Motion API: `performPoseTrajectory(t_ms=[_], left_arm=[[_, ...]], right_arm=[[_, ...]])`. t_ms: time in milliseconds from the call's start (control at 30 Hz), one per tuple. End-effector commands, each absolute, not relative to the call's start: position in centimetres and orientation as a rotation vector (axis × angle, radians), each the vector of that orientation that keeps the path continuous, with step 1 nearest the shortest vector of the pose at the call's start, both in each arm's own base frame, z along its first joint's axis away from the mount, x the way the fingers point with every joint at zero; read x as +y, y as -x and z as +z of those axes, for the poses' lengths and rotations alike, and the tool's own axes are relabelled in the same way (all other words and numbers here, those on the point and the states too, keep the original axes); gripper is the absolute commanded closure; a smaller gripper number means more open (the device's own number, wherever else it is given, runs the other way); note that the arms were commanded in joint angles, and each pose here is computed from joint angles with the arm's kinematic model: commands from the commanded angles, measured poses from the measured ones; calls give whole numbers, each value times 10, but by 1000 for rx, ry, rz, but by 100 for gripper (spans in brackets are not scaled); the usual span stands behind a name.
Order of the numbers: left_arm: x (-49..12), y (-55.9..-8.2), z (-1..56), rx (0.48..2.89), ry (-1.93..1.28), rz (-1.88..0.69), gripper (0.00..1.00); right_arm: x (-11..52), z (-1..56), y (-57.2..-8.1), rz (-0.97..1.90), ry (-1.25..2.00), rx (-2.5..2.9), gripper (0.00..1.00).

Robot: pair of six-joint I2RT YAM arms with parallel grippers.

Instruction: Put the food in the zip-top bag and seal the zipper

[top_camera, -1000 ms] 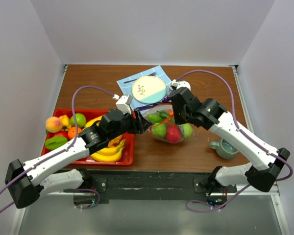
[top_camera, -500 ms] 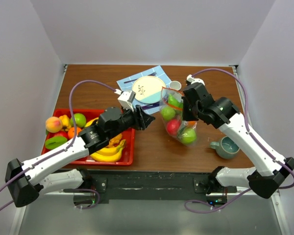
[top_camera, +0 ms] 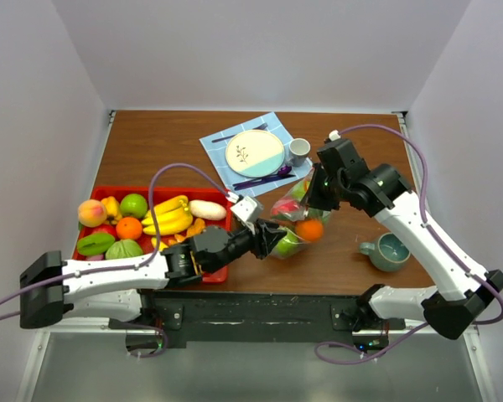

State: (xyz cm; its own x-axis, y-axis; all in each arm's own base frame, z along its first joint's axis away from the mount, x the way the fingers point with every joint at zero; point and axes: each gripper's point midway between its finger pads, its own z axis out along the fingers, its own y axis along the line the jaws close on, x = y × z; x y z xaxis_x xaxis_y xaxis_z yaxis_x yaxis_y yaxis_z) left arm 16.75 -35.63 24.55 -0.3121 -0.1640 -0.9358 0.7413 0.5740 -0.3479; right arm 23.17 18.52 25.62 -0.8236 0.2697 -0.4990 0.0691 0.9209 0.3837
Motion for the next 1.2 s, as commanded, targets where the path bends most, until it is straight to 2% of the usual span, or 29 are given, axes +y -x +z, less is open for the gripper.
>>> performPoseTrajectory(t_ms=[0, 567, 1167], left_arm=[[-357, -183, 268, 1476, -375, -868, 62], [-365, -179, 276, 1266, -355, -770, 54], [-368, -187, 269, 1270, -348, -698, 60]], right_arm=[[202, 266, -228, 617, -413, 2541, 100], [211, 254, -214, 704, -687, 2621, 100], [217, 254, -212, 763, -723, 2633, 100]])
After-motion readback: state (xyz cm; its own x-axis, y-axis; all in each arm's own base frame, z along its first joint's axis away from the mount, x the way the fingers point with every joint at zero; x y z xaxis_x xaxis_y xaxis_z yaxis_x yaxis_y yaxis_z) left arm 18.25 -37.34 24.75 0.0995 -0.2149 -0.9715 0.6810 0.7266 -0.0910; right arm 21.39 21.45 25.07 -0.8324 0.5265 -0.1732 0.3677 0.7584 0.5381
